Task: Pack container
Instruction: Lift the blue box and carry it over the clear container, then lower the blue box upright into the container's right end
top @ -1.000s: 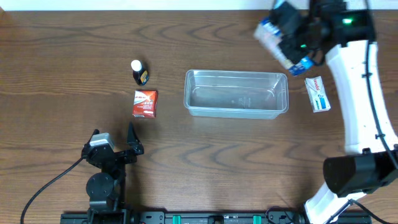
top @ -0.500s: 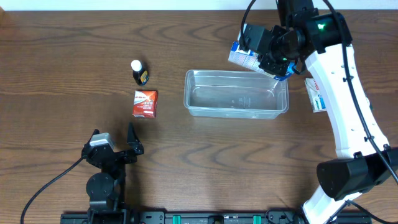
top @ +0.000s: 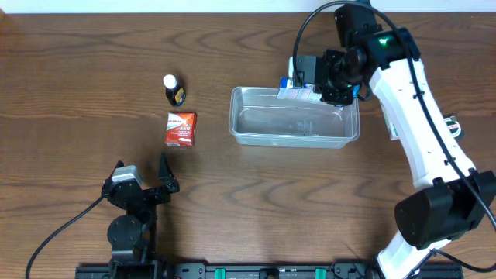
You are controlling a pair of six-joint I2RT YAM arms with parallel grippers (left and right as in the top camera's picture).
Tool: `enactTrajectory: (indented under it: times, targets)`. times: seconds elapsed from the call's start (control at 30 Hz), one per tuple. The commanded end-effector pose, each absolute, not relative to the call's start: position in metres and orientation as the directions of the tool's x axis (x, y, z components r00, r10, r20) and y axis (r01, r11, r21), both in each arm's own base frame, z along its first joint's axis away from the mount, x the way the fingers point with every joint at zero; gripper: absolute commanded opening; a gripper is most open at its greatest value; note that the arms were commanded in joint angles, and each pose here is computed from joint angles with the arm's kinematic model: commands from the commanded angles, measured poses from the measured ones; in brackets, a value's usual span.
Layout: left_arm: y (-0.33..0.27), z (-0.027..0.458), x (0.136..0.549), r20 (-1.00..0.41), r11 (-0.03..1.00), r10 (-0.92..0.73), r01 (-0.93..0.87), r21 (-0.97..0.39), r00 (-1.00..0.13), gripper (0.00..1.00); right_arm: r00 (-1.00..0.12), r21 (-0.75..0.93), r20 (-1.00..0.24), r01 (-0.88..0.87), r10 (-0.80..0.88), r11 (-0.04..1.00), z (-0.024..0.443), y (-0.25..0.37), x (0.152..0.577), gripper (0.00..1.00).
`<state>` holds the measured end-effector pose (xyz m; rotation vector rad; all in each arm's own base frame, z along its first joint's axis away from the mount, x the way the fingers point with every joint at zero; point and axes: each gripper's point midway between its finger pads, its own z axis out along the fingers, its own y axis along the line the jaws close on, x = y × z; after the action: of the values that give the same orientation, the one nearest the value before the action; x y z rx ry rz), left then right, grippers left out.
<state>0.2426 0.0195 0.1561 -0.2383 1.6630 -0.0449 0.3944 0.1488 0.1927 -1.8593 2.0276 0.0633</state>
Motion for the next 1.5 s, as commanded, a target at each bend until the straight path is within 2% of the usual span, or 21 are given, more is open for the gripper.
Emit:
enactTrajectory:
  times: [0.0,0.63,1.0,1.2,1.47]
  targets:
    - [0.023,0.138,0.243,-0.974,0.973,-0.191,-0.152,-0.172,-0.123,0.98,-0.005,-0.245,-0.328,-0.965,-0.945,0.090,0.198,0.154,0.391,0.08]
    - [0.023,0.138,0.243,-0.974,0.973,-0.191,-0.152,-0.172,-0.123,0.98,-0.046,-0.231,-0.279,-0.966,-0.959,0.114,0.159,0.140,0.395,0.09]
    - [0.023,0.138,0.243,-0.974,0.973,-0.191,-0.152,-0.172,-0.123,0.98,-0.029,-0.275,-0.290,-0.955,-0.957,0.112,0.137,0.143,0.406,0.09]
    - [0.023,0.138,0.243,-0.974,0.973,-0.191,-0.152,-0.172,-0.123,0.98,0.034,-0.291,-0.266,-0.956,-0.964,0.047,0.126,0.141,0.405,0.08]
    - [0.023,0.138,0.243,-0.974,0.973,-0.191,-0.152,-0.172,-0.123,0.98,0.020,-0.297,-0.244,-0.953,-0.970,0.055,0.124,0.135,0.407,0.09]
